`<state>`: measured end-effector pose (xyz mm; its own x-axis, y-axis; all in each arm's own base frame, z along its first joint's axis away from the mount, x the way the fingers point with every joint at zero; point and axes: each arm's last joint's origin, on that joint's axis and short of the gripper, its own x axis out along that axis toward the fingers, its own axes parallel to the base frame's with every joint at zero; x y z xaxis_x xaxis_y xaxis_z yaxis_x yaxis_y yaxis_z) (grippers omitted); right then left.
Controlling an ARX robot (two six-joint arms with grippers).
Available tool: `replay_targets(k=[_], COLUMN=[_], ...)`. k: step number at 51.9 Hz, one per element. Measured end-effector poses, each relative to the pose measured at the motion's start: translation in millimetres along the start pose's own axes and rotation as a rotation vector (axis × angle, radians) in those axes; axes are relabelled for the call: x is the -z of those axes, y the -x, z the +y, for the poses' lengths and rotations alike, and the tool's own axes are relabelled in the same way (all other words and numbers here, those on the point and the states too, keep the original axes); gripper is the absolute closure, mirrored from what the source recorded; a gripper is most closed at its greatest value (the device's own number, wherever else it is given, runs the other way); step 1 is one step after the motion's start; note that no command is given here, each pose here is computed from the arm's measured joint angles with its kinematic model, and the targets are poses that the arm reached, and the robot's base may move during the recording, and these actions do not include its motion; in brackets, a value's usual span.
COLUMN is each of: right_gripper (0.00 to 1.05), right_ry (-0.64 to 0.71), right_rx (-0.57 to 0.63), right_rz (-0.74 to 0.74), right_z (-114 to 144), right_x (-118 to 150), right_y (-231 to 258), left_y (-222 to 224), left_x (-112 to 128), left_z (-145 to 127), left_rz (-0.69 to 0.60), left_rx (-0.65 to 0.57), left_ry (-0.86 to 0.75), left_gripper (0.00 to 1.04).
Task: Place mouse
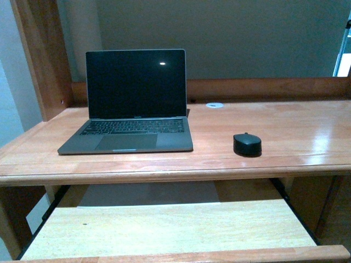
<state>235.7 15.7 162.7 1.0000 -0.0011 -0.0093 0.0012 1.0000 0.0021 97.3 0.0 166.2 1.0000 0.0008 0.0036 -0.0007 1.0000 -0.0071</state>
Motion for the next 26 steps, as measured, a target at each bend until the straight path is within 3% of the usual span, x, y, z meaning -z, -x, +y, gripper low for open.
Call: replay_targets(k=[26], right_gripper=[1.03], right_ry=[0.0], right_rx=[-0.001], right_rz=[0.003], right_z=[-15.9], right_x=[0.4], right_y=[63.2], left_y=[0.0], left_x=[0.0], left_z=[0.0], left_rz=[0.0], left_rx=[0.0], left_ry=[0.0], left_gripper=[0.07])
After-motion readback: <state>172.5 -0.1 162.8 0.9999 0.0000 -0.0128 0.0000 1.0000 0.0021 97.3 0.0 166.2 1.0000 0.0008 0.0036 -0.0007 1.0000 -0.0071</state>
